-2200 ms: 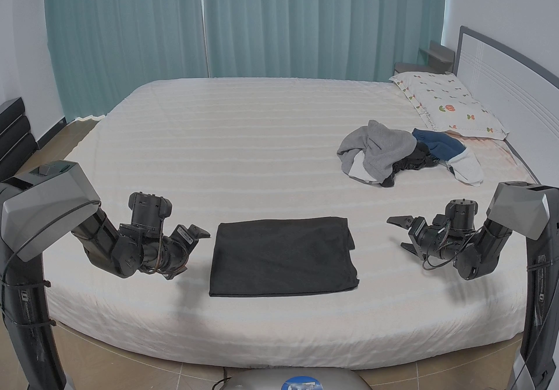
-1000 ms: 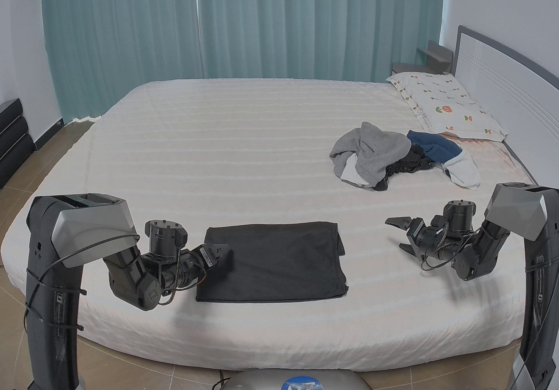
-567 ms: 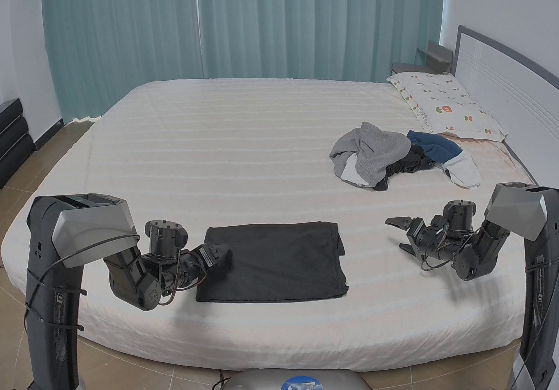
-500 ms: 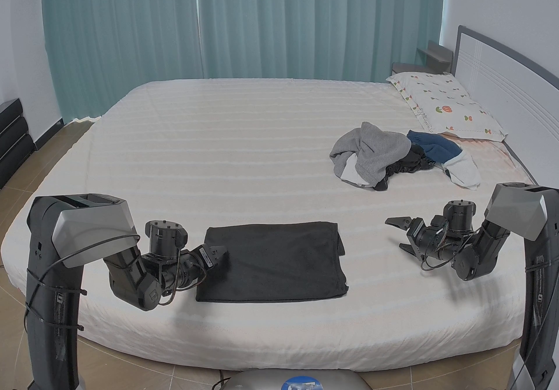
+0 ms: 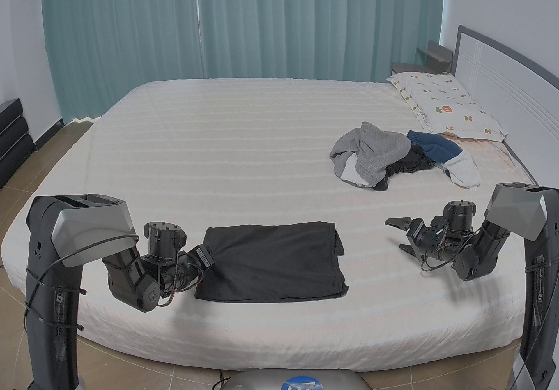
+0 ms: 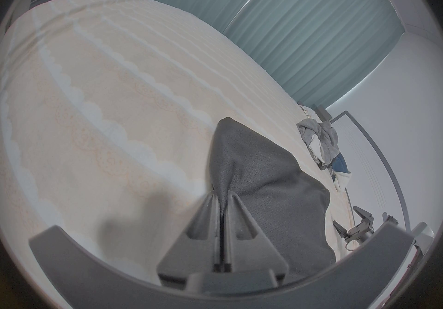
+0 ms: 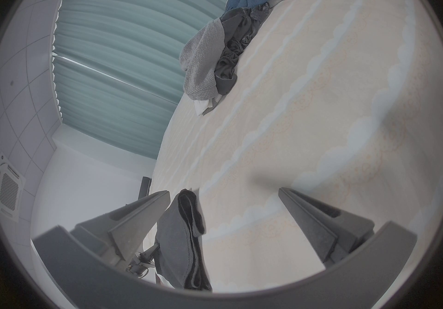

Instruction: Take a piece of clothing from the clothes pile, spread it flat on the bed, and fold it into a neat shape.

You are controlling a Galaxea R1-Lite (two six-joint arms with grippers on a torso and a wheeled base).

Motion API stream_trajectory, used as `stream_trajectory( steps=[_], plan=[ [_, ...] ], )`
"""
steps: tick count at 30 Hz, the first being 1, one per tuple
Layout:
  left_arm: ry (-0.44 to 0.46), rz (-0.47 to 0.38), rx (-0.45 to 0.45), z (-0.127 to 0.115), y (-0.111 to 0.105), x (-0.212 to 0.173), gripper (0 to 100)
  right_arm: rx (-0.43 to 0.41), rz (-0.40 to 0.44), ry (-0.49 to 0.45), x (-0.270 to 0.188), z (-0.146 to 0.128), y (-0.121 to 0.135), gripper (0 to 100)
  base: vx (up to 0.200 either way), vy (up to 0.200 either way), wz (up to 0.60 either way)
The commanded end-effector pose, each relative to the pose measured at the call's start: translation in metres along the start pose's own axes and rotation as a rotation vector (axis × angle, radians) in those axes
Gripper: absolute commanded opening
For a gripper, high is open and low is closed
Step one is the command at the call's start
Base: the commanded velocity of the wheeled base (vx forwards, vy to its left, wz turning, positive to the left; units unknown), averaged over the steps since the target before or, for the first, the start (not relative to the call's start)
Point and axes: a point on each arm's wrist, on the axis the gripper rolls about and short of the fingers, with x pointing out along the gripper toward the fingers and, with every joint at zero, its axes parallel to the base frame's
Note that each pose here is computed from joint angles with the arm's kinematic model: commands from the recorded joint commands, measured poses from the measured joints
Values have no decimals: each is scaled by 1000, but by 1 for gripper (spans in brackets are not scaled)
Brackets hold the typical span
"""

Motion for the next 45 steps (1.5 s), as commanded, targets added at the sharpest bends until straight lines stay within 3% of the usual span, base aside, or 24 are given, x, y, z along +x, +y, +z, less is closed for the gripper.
stream_trajectory(
  steps=[1, 17, 25, 29, 34, 45],
  plan=[
    [-3, -1, -1, 1, -1, -1, 0, 1, -2, 3, 0, -1, -1, 100, 0, 0, 0],
    [-17, 7, -5, 4, -5, -9, 0, 2, -4, 3, 0, -1, -1, 100, 0, 0, 0],
    [-18, 12, -22, 5, -4, -12, 0, -13, 3, -23, 1, -3, 4, 100, 0, 200, 0],
    [-17, 11, -33, 4, -4, -12, 0, -26, 8, 2, 3, -16, 13, 100, 0, 200, 0],
    [-19, 13, -34, 5, -4, -12, 0, -50, -10, -41, 10, -27, 21, 100, 0, 200, 0],
    [-14, 17, -34, 4, -2, -11, 0, -55, -11, 2, 10, -44, 26, 100, 0, 200, 0]
  ],
)
